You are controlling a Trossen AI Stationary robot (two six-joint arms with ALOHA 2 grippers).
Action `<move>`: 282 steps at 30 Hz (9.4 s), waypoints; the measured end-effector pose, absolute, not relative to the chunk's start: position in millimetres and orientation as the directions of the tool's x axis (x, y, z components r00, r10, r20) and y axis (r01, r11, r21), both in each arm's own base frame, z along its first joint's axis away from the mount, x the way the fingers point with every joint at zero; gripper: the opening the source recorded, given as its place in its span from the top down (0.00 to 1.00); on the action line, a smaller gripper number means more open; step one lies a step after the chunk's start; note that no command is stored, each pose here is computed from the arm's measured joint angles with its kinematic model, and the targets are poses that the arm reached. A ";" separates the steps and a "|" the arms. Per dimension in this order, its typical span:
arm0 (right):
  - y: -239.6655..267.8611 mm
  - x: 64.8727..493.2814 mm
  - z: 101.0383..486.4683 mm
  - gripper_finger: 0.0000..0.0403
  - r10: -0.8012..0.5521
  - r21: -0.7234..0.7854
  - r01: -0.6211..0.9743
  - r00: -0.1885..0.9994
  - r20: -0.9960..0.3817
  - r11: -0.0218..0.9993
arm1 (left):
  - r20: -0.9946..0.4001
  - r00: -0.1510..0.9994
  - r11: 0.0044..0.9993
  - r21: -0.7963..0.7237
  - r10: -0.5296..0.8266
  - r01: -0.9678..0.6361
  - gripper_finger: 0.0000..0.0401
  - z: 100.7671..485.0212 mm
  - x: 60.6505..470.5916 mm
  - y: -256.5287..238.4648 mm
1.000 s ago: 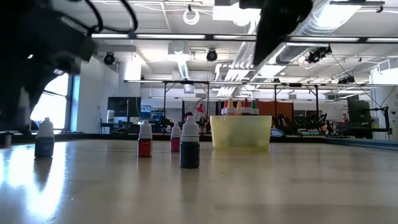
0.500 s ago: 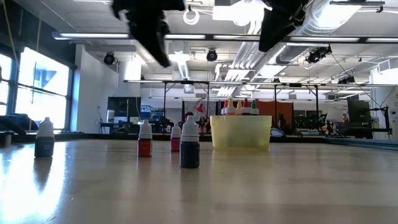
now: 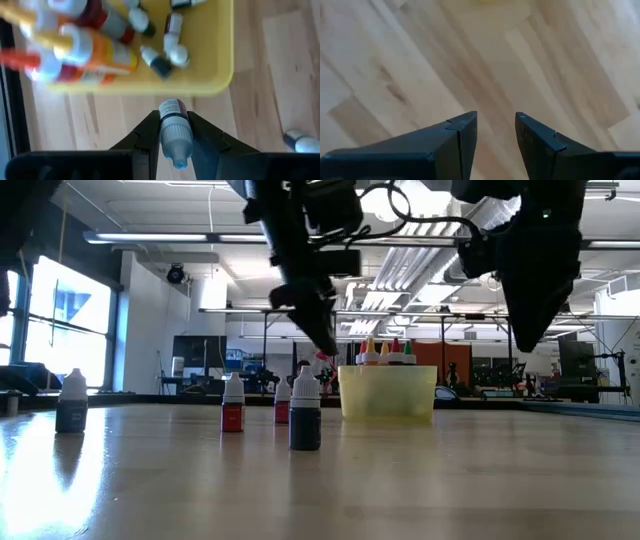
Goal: Pick & Place food coloring
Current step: Put the small purple food coloring bottle into the bin, then put the small red food coloring bottle into the bin, then put the small blue food coloring bottle into the bin
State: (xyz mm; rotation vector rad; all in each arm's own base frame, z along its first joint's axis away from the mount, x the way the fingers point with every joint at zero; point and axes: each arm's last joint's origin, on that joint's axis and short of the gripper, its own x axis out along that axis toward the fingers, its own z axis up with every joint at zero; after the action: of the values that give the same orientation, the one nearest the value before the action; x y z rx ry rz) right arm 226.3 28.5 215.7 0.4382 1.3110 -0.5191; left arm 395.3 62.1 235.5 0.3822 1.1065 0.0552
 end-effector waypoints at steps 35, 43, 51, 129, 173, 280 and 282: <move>20.2 226.4 220.0 0.69 -0.074 0.094 0.608 0.245 -0.967 0.788 | -0.902 0.340 0.830 0.394 0.267 0.394 0.80 192.9 452.4 75.2; 20.0 226.5 220.1 0.69 -0.077 0.083 0.579 0.247 -0.966 0.811 | -0.893 0.363 0.846 0.396 0.265 0.357 0.80 193.8 454.7 75.0; 20.0 226.9 220.2 0.69 -0.077 0.085 0.576 0.251 -0.965 0.813 | -0.886 0.369 0.839 0.413 0.281 0.354 0.63 194.3 455.5 75.6; 21.3 237.2 223.4 0.69 -0.059 0.140 0.508 0.355 -0.933 0.850 | -0.975 0.211 0.998 0.063 0.063 -0.006 0.81 213.8 412.4 4.2; 15.8 253.2 231.7 0.69 -0.265 0.028 0.493 0.515 -0.815 0.870 | -0.971 0.192 0.979 0.168 0.144 0.115 0.58 273.4 435.7 65.5; 111.9 452.3 139.6 0.63 0.229 0.131 -0.250 0.420 -0.878 0.959 | -0.965 0.253 0.993 -0.093 -0.073 -0.068 0.58 206.6 239.1 -37.5; 111.8 452.3 139.7 0.66 0.228 0.131 -0.249 0.420 -0.878 0.960 | -0.965 0.253 0.994 -0.093 -0.073 -0.065 0.58 206.6 239.1 -37.5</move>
State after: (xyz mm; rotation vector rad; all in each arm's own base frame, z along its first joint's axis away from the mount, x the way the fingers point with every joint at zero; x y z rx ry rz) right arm 452.3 111.8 139.7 -0.0206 1.0969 0.2989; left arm 239.1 -37.5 206.6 -0.1223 1.3160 -0.0055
